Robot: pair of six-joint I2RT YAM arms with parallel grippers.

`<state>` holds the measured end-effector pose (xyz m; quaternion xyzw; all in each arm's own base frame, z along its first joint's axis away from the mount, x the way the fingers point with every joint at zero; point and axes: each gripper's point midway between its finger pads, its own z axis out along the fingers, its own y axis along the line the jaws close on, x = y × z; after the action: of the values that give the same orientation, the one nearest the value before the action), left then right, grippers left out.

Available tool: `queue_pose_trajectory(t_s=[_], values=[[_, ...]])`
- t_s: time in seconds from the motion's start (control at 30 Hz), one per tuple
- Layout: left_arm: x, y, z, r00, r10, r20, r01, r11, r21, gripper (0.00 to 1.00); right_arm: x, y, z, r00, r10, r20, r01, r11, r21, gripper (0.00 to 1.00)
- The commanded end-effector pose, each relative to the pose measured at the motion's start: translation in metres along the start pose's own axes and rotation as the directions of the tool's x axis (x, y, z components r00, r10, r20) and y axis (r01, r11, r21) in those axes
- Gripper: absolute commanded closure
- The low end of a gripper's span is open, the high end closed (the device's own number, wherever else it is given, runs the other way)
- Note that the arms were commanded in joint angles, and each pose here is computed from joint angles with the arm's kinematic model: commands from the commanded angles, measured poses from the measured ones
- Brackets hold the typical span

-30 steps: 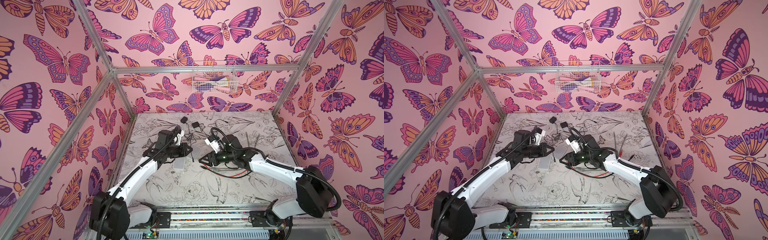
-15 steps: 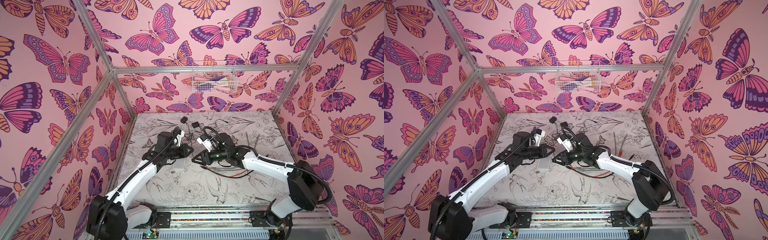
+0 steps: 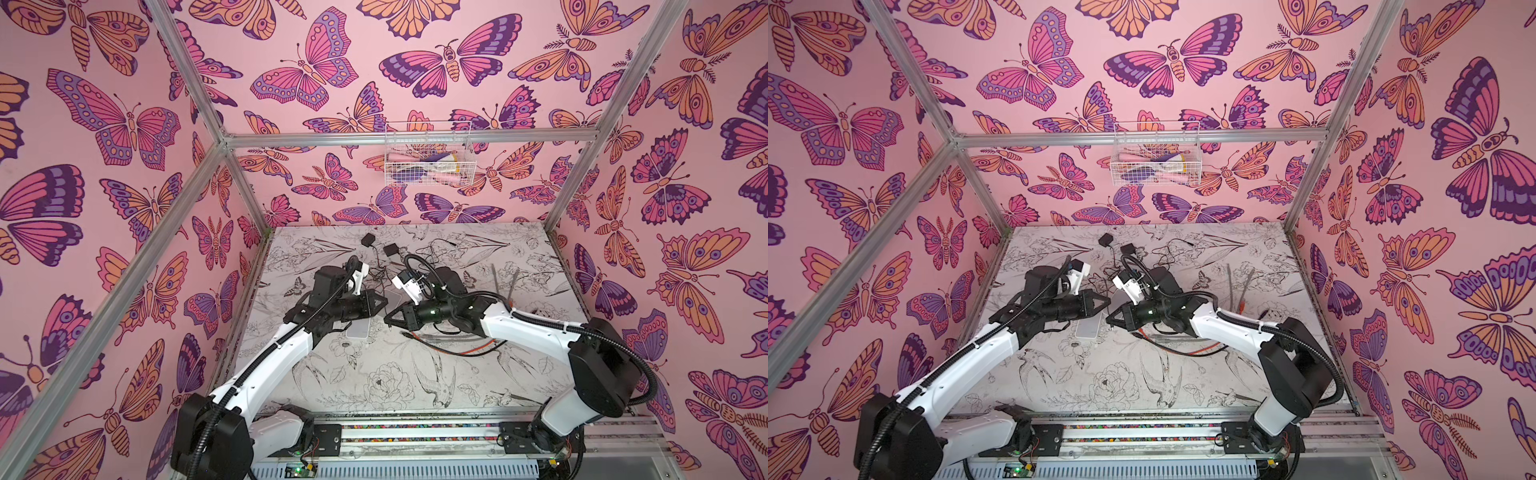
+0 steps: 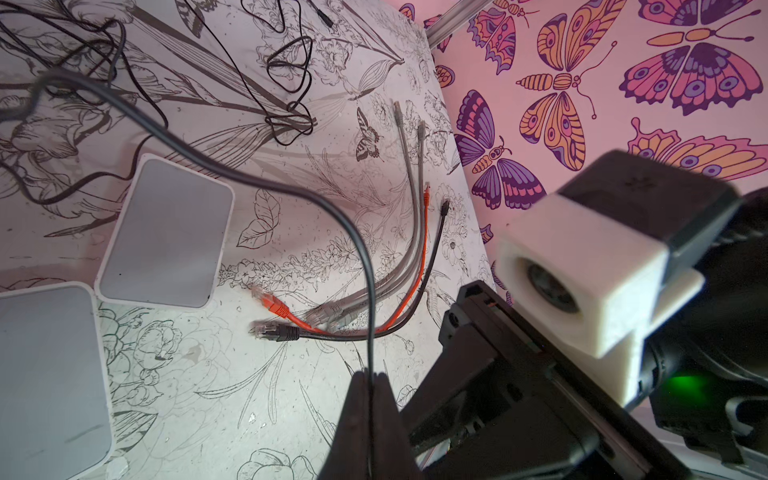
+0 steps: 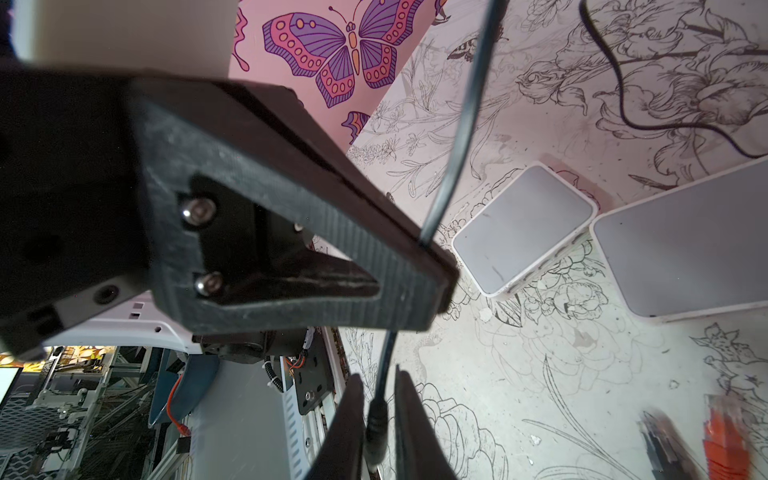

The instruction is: Insert the plug into the switch port

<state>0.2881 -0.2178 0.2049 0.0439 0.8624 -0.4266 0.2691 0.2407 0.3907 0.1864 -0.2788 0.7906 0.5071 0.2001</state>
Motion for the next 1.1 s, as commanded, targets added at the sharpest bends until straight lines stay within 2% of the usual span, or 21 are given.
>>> queue_pose_trajectory(t_s=[0.0, 0.13, 0.23, 0.27, 0.37, 0.4, 0.47, 0.57, 0.7, 0.83, 0.93, 1.0, 1.03, 1.07], values=[[0.005, -0.005, -0.001, 1.0, 0.017, -0.002, -0.017, 0.999, 0.033, 1.0, -0.011, 0.01, 0.002, 0.999, -0.034, 0.021, 0.034, 0.999, -0.019, 0.86], [0.006, -0.005, -0.003, 1.0, 0.018, 0.004, -0.018, 0.999, 0.03, 1.0, -0.01, 0.012, 0.002, 0.999, -0.034, 0.017, 0.034, 0.999, -0.024, 0.9], [0.004, -0.005, -0.005, 1.0, 0.023, 0.011, -0.023, 0.999, 0.028, 1.0, -0.007, 0.013, 0.002, 0.999, -0.034, 0.011, 0.034, 0.999, -0.026, 0.97], [0.003, -0.004, -0.006, 1.0, 0.025, 0.016, -0.025, 1.0, 0.017, 0.9, -0.007, 0.012, 0.001, 0.999, -0.032, 0.011, 0.032, 0.999, -0.023, 0.99], [-0.002, 0.004, -0.012, 0.999, 0.032, 0.036, -0.03, 0.998, -0.059, 0.46, -0.005, 0.01, -0.002, 0.999, -0.031, 0.011, 0.031, 0.999, 0.006, 1.0], [-0.004, 0.009, -0.014, 0.999, 0.032, 0.043, -0.028, 0.995, -0.098, 0.35, -0.004, 0.008, -0.004, 1.0, -0.03, 0.009, 0.03, 0.999, 0.024, 1.0], [-0.009, 0.02, -0.02, 0.997, 0.045, 0.056, -0.034, 0.983, -0.183, 0.27, -0.003, -0.003, -0.005, 1.0, -0.019, 0.01, 0.018, 0.996, 0.084, 1.0], [-0.009, 0.04, -0.029, 0.997, 0.047, 0.059, -0.027, 0.949, -0.314, 0.24, -0.011, -0.005, -0.019, 0.999, -0.019, 0.04, 0.013, 0.991, 0.133, 1.0], [-0.001, 0.052, -0.034, 0.998, 0.049, 0.042, -0.03, 0.931, -0.363, 0.23, -0.019, -0.017, -0.031, 0.997, 0.016, 0.08, -0.029, 0.985, 0.171, 1.0], [0.013, 0.073, -0.034, 0.999, 0.05, 0.003, -0.043, 0.9, -0.433, 0.23, -0.032, -0.048, -0.051, 0.98, 0.114, 0.161, -0.154, 0.952, 0.265, 1.0], [0.023, 0.102, -0.03, 0.998, 0.034, -0.058, -0.06, 0.843, -0.535, 0.22, -0.041, -0.095, -0.085, 0.921, 0.265, 0.285, -0.361, 0.857, 0.368, 1.0], [0.027, 0.119, -0.027, 0.995, 0.023, -0.098, -0.077, 0.803, -0.591, 0.2, -0.042, -0.131, -0.121, 0.839, 0.355, 0.413, -0.518, 0.755, 0.402, 1.0], [0.026, 0.122, -0.028, 0.995, 0.025, -0.101, -0.081, 0.79, -0.608, 0.19, -0.044, -0.138, -0.132, 0.808, 0.37, 0.459, -0.555, 0.739, 0.383, 1.0], [0.03, 0.133, -0.022, 0.991, 0.005, -0.131, -0.088, 0.769, -0.633, 0.18, -0.047, -0.138, -0.139, 0.793, 0.368, 0.485, -0.559, 0.756, 0.341, 1.0]])
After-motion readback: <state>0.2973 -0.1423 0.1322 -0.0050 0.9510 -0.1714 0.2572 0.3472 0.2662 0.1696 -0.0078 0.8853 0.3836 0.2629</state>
